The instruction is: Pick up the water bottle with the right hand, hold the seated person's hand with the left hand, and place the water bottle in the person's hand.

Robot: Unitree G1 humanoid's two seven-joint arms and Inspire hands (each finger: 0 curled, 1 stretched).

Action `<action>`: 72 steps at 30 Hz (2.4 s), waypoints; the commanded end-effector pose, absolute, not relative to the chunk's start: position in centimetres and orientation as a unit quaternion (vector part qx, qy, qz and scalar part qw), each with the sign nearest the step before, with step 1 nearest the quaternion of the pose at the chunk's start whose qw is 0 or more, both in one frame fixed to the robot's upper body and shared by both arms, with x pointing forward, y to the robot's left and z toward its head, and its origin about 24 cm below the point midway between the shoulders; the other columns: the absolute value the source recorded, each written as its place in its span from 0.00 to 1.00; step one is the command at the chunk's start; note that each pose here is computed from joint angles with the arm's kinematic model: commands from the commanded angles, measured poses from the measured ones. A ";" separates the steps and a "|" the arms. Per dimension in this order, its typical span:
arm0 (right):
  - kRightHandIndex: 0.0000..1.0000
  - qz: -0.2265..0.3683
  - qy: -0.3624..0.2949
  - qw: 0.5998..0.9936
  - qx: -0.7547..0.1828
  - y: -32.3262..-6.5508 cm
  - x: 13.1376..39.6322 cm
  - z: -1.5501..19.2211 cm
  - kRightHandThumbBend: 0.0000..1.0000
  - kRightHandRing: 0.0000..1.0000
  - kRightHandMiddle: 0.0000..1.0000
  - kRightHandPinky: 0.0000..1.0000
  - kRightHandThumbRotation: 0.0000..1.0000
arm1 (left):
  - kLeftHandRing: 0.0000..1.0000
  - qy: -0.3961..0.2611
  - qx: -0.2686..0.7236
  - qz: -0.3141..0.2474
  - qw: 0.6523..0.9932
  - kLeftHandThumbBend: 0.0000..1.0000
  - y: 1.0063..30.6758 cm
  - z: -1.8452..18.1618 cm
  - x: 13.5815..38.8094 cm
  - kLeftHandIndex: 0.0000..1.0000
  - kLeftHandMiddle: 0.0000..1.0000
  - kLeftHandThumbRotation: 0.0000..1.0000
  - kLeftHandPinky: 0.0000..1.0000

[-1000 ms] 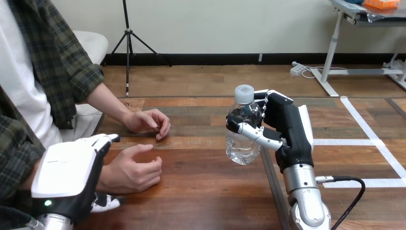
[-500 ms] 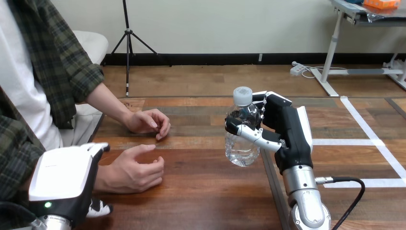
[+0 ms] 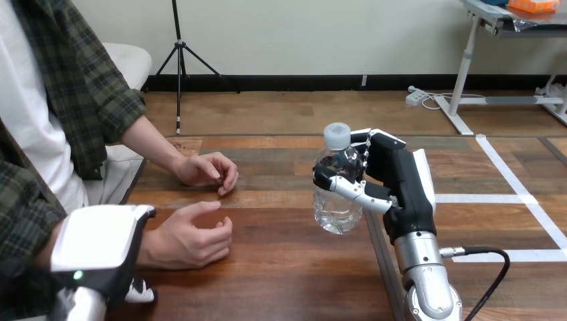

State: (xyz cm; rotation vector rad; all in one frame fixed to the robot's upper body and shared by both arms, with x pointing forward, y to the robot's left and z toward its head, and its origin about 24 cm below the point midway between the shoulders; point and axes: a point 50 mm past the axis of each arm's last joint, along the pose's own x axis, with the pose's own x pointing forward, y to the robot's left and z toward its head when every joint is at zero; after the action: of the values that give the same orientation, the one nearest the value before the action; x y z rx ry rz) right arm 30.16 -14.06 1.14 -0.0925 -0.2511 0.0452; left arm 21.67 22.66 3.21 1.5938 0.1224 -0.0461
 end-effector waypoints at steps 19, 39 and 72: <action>0.50 0.032 -0.194 0.980 -0.037 -13.8 31.4 4.1 0.64 0.41 0.46 0.36 0.00 | 0.79 0.091 0.735 -0.064 0.669 0.88 22.6 2.4 25.1 0.78 0.80 0.01 0.77; 0.50 0.036 -0.196 0.980 -0.027 -14.2 31.5 4.2 0.62 0.41 0.46 0.36 0.00 | 0.79 0.068 0.751 -0.074 0.652 0.86 22.0 0.5 26.6 0.78 0.80 0.00 0.77; 0.50 0.038 -0.201 0.978 -0.034 -14.2 31.8 4.6 0.62 0.41 0.46 0.37 0.00 | 0.67 0.028 0.723 -0.087 0.685 0.85 21.0 -0.3 26.8 0.67 0.69 0.00 0.66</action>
State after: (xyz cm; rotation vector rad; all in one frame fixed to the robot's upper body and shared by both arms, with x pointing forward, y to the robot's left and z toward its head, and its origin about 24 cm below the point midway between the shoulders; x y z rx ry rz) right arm 30.15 -14.13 1.14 -0.0646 -0.2490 0.0872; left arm 26.48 21.25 0.07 1.6423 0.0603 -0.1604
